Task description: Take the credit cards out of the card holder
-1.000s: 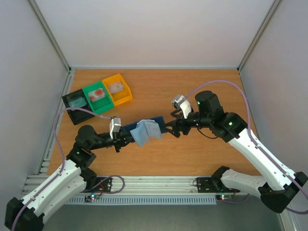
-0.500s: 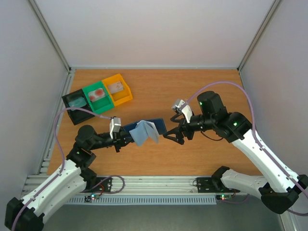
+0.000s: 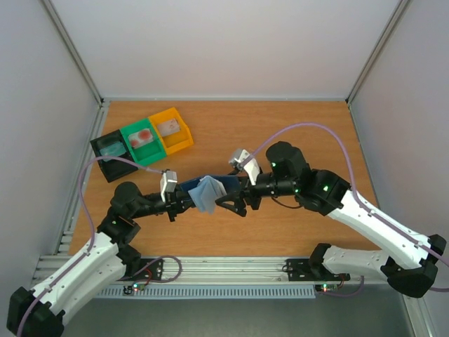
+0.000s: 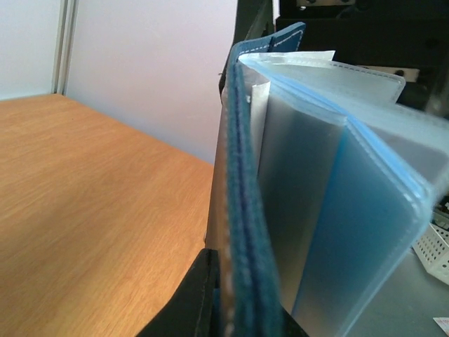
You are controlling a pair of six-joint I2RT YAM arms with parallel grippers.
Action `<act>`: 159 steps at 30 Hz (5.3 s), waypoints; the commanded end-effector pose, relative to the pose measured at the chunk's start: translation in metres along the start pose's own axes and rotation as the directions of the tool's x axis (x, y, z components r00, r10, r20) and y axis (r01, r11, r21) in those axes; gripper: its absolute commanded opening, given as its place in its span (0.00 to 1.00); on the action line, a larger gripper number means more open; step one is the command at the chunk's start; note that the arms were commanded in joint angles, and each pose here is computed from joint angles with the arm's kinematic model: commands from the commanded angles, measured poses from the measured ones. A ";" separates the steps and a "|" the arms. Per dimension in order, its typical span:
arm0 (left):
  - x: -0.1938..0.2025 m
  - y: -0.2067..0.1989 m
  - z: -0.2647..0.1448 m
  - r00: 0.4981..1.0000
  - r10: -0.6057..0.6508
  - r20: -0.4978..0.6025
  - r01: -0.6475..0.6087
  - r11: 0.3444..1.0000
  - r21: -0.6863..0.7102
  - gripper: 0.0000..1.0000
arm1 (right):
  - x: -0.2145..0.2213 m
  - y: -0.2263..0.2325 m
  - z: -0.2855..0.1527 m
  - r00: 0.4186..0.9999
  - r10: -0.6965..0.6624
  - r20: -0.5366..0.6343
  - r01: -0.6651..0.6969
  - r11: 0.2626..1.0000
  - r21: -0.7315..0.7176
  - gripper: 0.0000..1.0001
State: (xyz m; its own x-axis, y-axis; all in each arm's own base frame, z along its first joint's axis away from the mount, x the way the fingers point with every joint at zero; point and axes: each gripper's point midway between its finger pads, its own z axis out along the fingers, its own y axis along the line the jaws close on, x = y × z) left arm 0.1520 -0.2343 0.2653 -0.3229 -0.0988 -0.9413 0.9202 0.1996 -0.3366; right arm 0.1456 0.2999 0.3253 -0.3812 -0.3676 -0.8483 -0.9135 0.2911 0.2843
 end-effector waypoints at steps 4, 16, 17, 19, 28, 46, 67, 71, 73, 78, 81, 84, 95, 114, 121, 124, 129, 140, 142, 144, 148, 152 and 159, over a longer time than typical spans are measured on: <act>-0.018 0.003 0.001 0.998 0.043 0.044 -0.041 0.998 -0.039 0.00 | -0.013 -0.028 0.034 0.996 -0.006 0.091 -0.021 0.955 0.295 0.98; -0.016 0.001 -0.002 0.999 0.039 0.031 -0.037 0.998 -0.044 0.00 | 0.009 -0.067 0.025 0.999 0.025 0.037 -0.040 0.870 0.492 0.68; -0.015 0.000 -0.002 0.999 0.043 0.029 -0.042 0.998 -0.043 0.00 | 0.012 -0.066 0.024 0.999 0.034 0.039 -0.048 0.880 0.473 0.62; -0.014 0.001 -0.002 0.999 0.043 0.023 -0.042 0.998 -0.043 0.00 | 0.019 -0.062 0.024 0.998 0.049 0.031 -0.058 0.901 0.429 0.54; -0.011 -0.013 -0.001 0.999 0.043 0.003 -0.043 0.998 0.042 0.10 | 0.025 -0.058 0.024 0.992 0.123 0.037 -0.129 0.949 0.287 0.04; -0.021 -0.008 -0.003 0.998 0.040 0.053 -0.040 0.999 -0.001 0.42 | 0.006 -0.051 0.022 0.977 0.197 0.075 -0.207 0.965 0.162 0.01; -0.026 -0.002 0.000 0.999 0.023 0.037 -0.022 0.999 -0.027 0.55 | 0.011 -0.045 0.023 0.978 0.207 0.019 -0.207 0.976 0.059 0.01; -0.029 -0.009 0.000 0.998 0.034 0.043 -0.034 0.999 0.003 0.37 | 0.010 -0.043 0.021 0.981 0.192 0.024 -0.193 0.980 0.056 0.01; -0.029 -0.017 -0.001 0.999 0.035 0.041 -0.037 0.998 0.042 0.42 | 0.011 -0.043 0.019 0.983 0.182 0.027 -0.183 0.981 0.059 0.01; -0.033 -0.029 -0.002 0.998 0.049 0.040 -0.052 0.994 0.096 0.46 | 0.014 -0.045 0.017 0.986 0.164 0.015 -0.165 0.983 0.077 0.01; -0.034 -0.029 -0.002 0.997 0.059 0.041 -0.062 0.993 0.096 0.46 | 0.015 -0.044 0.018 0.986 0.164 0.009 -0.164 0.984 0.069 0.01; -0.033 -0.028 -0.002 0.998 0.050 0.038 -0.053 0.994 0.093 0.44 | 0.016 -0.044 0.016 0.987 0.162 0.007 -0.162 0.984 0.073 0.01; -0.035 -0.032 -0.003 0.997 0.061 0.039 -0.064 0.992 0.108 0.42 | 0.019 -0.042 0.011 0.988 0.152 -0.001 -0.152 0.986 0.068 0.01; -0.021 0.023 -0.004 1.000 -0.006 0.010 0.008 0.984 -0.179 0.26 | 0.014 -0.028 0.021 0.984 0.174 -0.033 -0.176 0.983 -0.047 0.01; -0.015 0.024 -0.003 1.000 -0.015 0.000 0.015 0.985 -0.172 0.37 | 0.013 -0.021 0.035 0.986 0.157 -0.054 -0.161 0.983 -0.085 0.01; -0.014 0.014 -0.002 1.000 -0.021 -0.002 0.021 0.993 -0.117 0.42 | 0.013 -0.022 0.036 0.987 0.153 -0.052 -0.157 0.984 -0.081 0.01; -0.010 0.010 -0.001 0.999 -0.043 -0.012 0.041 0.995 -0.093 0.54 | 0.008 -0.027 0.034 0.988 0.152 -0.035 -0.154 0.987 -0.044 0.01; -0.009 0.011 -0.002 0.997 -0.076 -0.014 0.074 0.992 -0.097 0.68 | 0.006 -0.039 0.038 0.983 0.178 -0.038 -0.177 0.984 0.012 0.01; -0.009 0.013 -0.002 0.996 -0.089 -0.012 0.087 0.990 -0.108 0.69 | 0.007 -0.038 0.040 0.982 0.181 -0.046 -0.181 0.983 0.003 0.01; -0.009 0.016 -0.002 0.995 -0.103 -0.009 0.101 0.987 -0.122 0.61 | 0.008 -0.035 0.041 0.983 0.177 -0.052 -0.179 0.984 -0.019 0.01; -0.006 0.018 -0.003 0.994 -0.108 -0.016 0.105 0.985 -0.136 0.03 | 0.011 -0.024 0.039 0.987 0.150 -0.052 -0.154 0.985 -0.079 0.02; -0.005 0.024 -0.005 0.992 -0.127 -0.022 0.121 0.975 -0.184 0.00 | 0.022 -0.048 0.029 0.983 0.184 -0.024 -0.184 0.983 -0.008 0.16; 0.015 0.056 -0.020 0.982 -0.174 -0.076 0.131 0.910 -0.394 0.00 | 0.038 -0.066 0.005 0.971 0.237 -0.023 -0.237 0.971 0.031 0.69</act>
State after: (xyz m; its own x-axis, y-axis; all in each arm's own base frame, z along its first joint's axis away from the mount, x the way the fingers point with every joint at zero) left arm 0.1861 -0.2158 0.2289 -0.5232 -0.0681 -0.8495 0.7333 0.4719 -0.4895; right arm 0.2031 0.2754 0.2620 -0.6168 -0.2993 -0.7280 -0.7655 0.4434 0.4663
